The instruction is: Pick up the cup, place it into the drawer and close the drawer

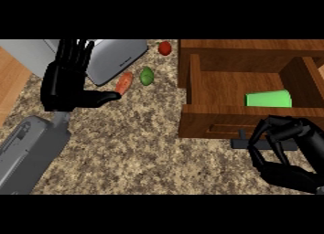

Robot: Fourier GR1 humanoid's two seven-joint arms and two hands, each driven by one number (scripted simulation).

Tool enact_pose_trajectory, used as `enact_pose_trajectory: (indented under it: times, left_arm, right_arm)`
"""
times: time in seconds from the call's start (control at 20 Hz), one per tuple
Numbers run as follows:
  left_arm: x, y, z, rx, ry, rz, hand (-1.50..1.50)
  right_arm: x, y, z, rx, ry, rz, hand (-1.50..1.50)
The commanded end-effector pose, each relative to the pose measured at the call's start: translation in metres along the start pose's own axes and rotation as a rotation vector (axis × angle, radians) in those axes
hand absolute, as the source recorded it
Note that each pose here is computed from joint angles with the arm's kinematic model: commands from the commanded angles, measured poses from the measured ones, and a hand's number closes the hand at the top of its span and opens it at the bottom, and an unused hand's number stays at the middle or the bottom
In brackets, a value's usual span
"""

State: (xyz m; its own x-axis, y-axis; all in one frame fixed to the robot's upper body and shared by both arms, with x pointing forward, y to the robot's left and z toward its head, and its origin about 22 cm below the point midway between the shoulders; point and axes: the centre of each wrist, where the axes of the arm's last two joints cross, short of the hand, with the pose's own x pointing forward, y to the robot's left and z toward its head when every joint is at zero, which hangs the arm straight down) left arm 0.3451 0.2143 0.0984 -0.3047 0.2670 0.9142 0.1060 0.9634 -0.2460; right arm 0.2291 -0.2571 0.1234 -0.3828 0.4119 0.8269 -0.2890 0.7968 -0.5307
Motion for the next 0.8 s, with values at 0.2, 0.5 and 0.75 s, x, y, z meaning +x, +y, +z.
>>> enact_pose_trajectory:
  times: [0.2,0.5,0.75]
  left_arm:
    - [0.013,0.04,0.038,0.008,0.015,0.011,-1.5]
    - [0.007,0.082,0.081,0.021,-0.002,-0.01,-1.5]
    - [0.007,0.091,0.074,0.041,0.004,0.004,-1.5]
  right_arm:
    - [-0.024,0.035,-0.021,0.145,0.011,0.368,1.5]
    - [-0.07,0.054,-0.035,0.163,0.061,0.431,1.5]
    - [-0.101,0.067,-0.055,0.221,0.115,0.482,-1.5]
